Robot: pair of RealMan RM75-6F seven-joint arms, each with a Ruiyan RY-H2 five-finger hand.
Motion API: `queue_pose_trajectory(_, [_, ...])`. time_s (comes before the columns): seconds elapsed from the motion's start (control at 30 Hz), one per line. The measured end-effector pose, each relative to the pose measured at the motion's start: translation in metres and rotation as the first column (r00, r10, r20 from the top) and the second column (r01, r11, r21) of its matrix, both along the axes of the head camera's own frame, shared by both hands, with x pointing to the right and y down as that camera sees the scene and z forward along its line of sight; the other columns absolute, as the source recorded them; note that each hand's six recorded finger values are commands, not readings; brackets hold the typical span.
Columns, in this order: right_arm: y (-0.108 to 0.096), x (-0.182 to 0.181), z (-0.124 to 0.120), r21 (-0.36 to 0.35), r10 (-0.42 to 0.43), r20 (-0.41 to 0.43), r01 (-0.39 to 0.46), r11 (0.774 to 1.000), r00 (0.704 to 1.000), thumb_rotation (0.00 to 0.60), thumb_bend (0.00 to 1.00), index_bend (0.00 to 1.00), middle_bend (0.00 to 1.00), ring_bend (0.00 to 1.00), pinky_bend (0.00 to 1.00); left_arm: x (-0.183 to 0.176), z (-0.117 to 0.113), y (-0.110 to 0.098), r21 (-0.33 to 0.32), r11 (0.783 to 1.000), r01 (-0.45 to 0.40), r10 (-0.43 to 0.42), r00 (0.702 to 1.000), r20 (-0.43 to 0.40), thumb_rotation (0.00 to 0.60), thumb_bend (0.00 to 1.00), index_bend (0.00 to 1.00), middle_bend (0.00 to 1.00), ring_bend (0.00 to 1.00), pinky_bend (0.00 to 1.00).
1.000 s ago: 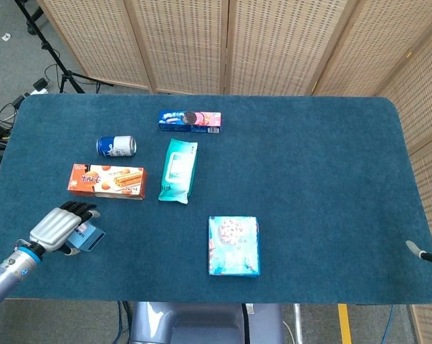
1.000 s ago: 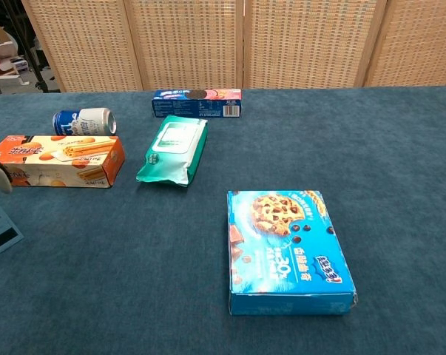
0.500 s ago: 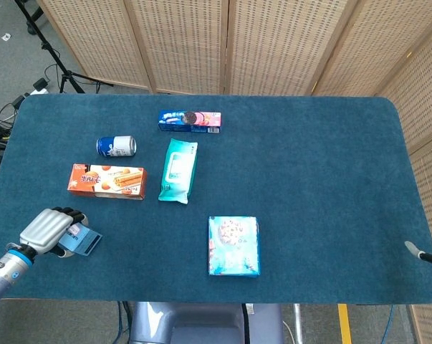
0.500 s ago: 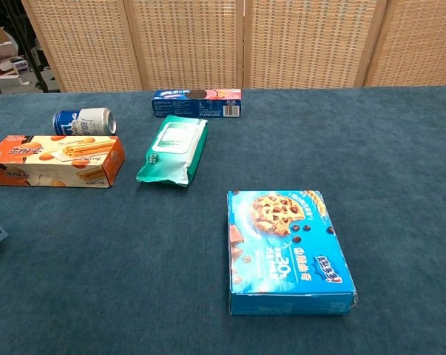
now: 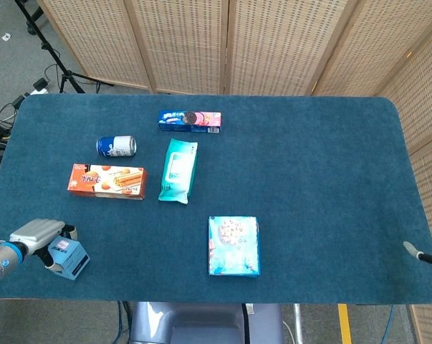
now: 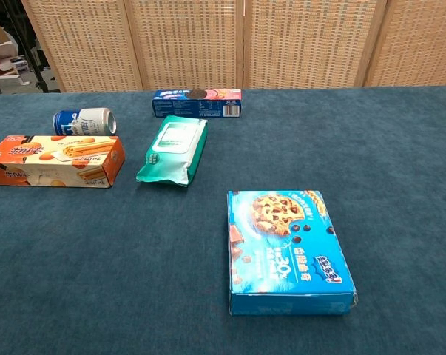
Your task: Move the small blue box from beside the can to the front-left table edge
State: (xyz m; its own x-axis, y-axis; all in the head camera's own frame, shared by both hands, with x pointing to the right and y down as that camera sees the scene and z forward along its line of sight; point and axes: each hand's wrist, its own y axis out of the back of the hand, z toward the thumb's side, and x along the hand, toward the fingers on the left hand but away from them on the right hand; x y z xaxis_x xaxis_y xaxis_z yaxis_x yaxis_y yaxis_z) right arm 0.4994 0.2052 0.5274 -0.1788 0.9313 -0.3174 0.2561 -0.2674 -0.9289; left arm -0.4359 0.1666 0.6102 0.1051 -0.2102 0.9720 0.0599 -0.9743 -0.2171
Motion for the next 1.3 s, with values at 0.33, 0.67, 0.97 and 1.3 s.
queue_pose_trajectory(0.33, [0.0,0.0,0.0,0.0,-0.001,0.001,0.001,1.0,1.0,0.6,0.0,0.0,0.0,0.0,0.0,-0.023,0.016,-0.024,-0.166,0.966,0.197,-0.175,0.975,0.139,0.6,0.27,0.24,0.05,0.09,0.23])
queue_pose_trajectory(0.67, [0.0,-0.004,-0.002,0.006,-0.01,0.013,0.01,1.0,1.0,0.6,0.0,0.0,0.0,0.0,0.0,-0.028,0.025,-0.05,-0.016,0.952,0.305,-0.304,0.952,0.039,0.6,0.2,0.0,0.0,0.0,0.0])
queue_pose_trajectory(0.97, [0.0,-0.002,-0.003,0.009,-0.001,0.017,0.001,1.0,1.0,0.6,0.0,0.0,0.0,0.0,0.0,-0.037,0.014,-0.055,0.172,0.936,0.308,-0.303,0.952,-0.051,0.6,0.18,0.0,0.0,0.0,0.0])
queue_pose_trajectory(1.3, [0.001,-0.003,-0.005,0.013,-0.011,0.028,0.011,1.0,1.0,0.6,0.0,0.0,0.0,0.0,0.0,-0.044,0.0,-0.023,0.364,0.841,0.401,-0.348,0.915,-0.204,0.6,0.17,0.0,0.0,0.0,0.0])
